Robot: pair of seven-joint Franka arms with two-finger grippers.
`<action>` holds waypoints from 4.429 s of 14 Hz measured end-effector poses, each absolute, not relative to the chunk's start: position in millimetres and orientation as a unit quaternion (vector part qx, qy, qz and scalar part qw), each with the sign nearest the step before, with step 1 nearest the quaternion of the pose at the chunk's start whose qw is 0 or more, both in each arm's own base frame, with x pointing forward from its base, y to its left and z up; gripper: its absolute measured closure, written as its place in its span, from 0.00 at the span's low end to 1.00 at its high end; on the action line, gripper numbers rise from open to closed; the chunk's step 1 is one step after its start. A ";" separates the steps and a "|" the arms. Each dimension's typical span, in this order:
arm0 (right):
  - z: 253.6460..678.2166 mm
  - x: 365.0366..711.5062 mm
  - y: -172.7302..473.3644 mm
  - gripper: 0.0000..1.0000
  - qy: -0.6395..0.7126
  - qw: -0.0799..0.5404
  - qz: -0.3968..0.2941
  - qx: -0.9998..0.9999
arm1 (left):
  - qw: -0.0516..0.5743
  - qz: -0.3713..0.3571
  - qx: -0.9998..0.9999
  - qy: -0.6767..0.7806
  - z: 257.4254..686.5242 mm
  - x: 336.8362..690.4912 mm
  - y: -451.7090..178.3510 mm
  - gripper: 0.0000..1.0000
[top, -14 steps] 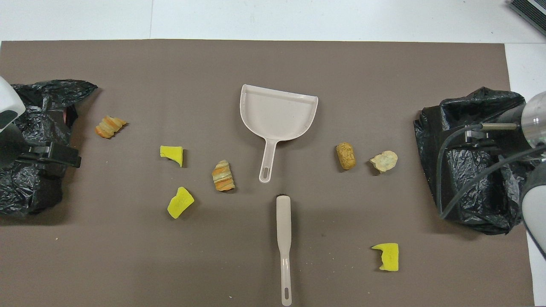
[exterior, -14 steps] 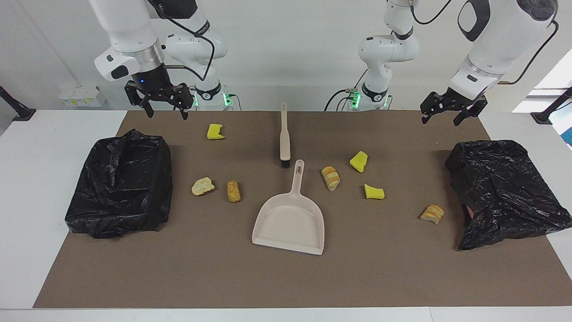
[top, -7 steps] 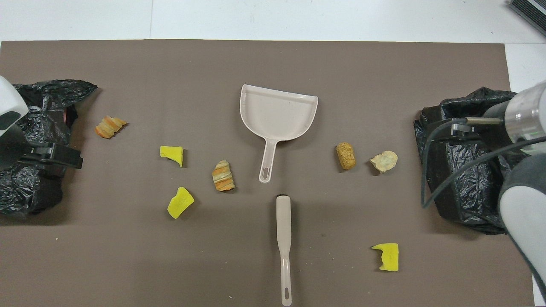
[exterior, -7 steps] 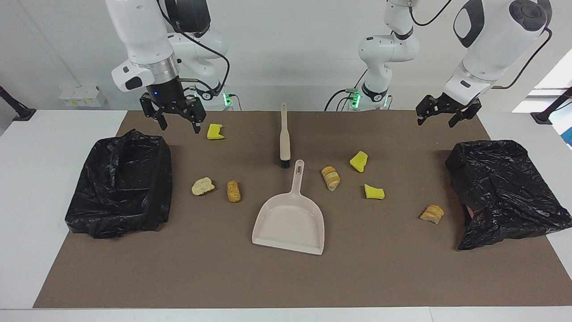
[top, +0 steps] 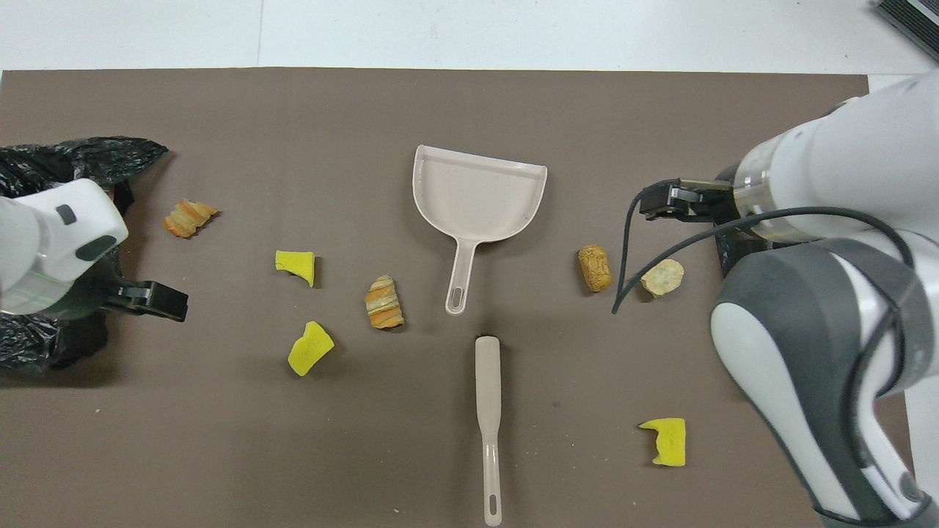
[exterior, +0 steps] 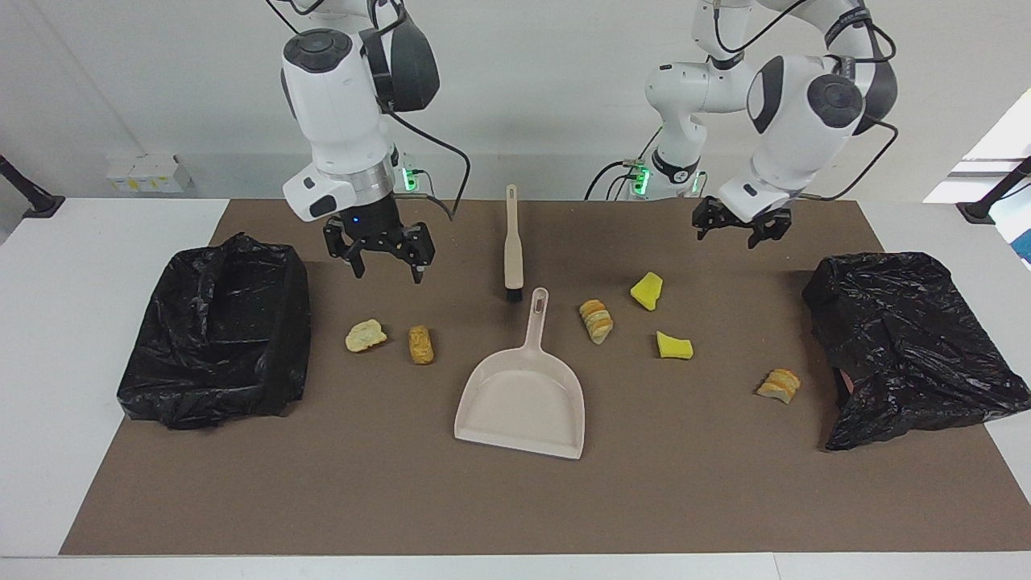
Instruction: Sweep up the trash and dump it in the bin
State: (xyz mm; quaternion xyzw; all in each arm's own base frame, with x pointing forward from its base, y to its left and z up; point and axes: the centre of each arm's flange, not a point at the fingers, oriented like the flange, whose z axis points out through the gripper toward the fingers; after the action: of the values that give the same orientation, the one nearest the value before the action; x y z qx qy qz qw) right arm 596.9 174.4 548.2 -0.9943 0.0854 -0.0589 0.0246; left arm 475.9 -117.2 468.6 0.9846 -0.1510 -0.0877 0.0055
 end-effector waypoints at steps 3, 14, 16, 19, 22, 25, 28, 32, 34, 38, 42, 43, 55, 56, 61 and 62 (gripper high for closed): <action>527.2 617.9 220.2 0.00 0.100 0.029 -0.053 -0.993 | 0.000 -0.080 0.979 -0.186 434.7 449.3 -164.5 0.00; 416.7 623.9 367.7 0.00 0.073 0.009 -0.011 -0.997 | 0.006 -0.015 0.986 -0.165 386.8 300.1 -363.2 0.00; 393.4 621.6 384.5 0.00 0.064 0.013 -0.014 -0.998 | 0.029 0.005 0.988 -0.149 384.3 278.1 -388.2 0.00; 375.5 621.1 391.8 0.00 0.066 0.028 -0.021 -0.997 | 0.055 0.018 0.989 -0.132 368.4 260.5 -413.9 0.00; 362.5 614.7 389.4 0.00 0.072 0.028 -0.004 -0.997 | 0.063 0.021 0.989 -0.132 350.7 246.0 -431.3 0.00; 352.9 601.3 382.9 0.00 0.079 0.018 0.013 -0.997 | 0.074 0.025 0.989 -0.129 335.2 229.3 -448.4 0.00; 355.1 590.3 384.2 0.08 0.093 0.015 0.016 -0.995 | 0.071 0.020 0.989 -0.126 326.7 226.5 -454.5 0.14; 353.4 586.8 388.8 0.55 0.098 0.033 0.014 -0.995 | 0.053 0.006 0.991 -0.123 338.3 231.8 -453.3 0.27; 347.6 585.3 390.0 0.57 0.107 0.051 0.013 -0.993 | 0.051 0.005 0.991 -0.123 339.2 231.4 -452.7 0.54; 346.2 583.1 387.9 0.68 0.049 0.057 0.001 -0.997 | 0.047 0.003 0.992 -0.121 344.7 233.5 -449.1 0.73; 376.6 592.5 368.6 0.68 -0.064 0.058 -0.023 -0.996 | 0.013 -0.025 0.996 -0.086 358.0 257.1 -418.0 0.73; 388.8 595.7 357.5 0.68 -0.088 0.056 -0.025 -0.994 | 0.005 -0.032 0.997 -0.072 362.5 266.1 -406.7 0.73; 432.6 604.4 257.0 0.68 -0.439 -0.006 0.042 -0.898 | -0.012 -0.028 0.999 0.042 425.8 425.0 -231.2 0.73; 431.2 604.7 250.6 0.68 -0.474 -0.007 0.049 -0.879 | -0.010 -0.028 0.999 0.035 426.8 437.7 -207.2 0.73; 424.3 599.8 230.1 0.68 -0.619 -0.044 0.080 -0.780 | 0.001 -0.019 1.000 -0.021 421.2 485.1 -73.1 0.73; 423.7 597.5 232.0 0.68 -0.633 -0.044 0.082 -0.769 | 0.003 -0.013 0.999 -0.036 419.8 490.9 -47.8 0.73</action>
State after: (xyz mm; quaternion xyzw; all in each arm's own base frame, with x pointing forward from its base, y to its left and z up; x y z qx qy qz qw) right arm 597.5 232.0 423.7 -0.7686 -0.6329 0.0824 -0.0436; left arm 490.9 -47.8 419.8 0.9993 -0.0355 -0.0130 0.0027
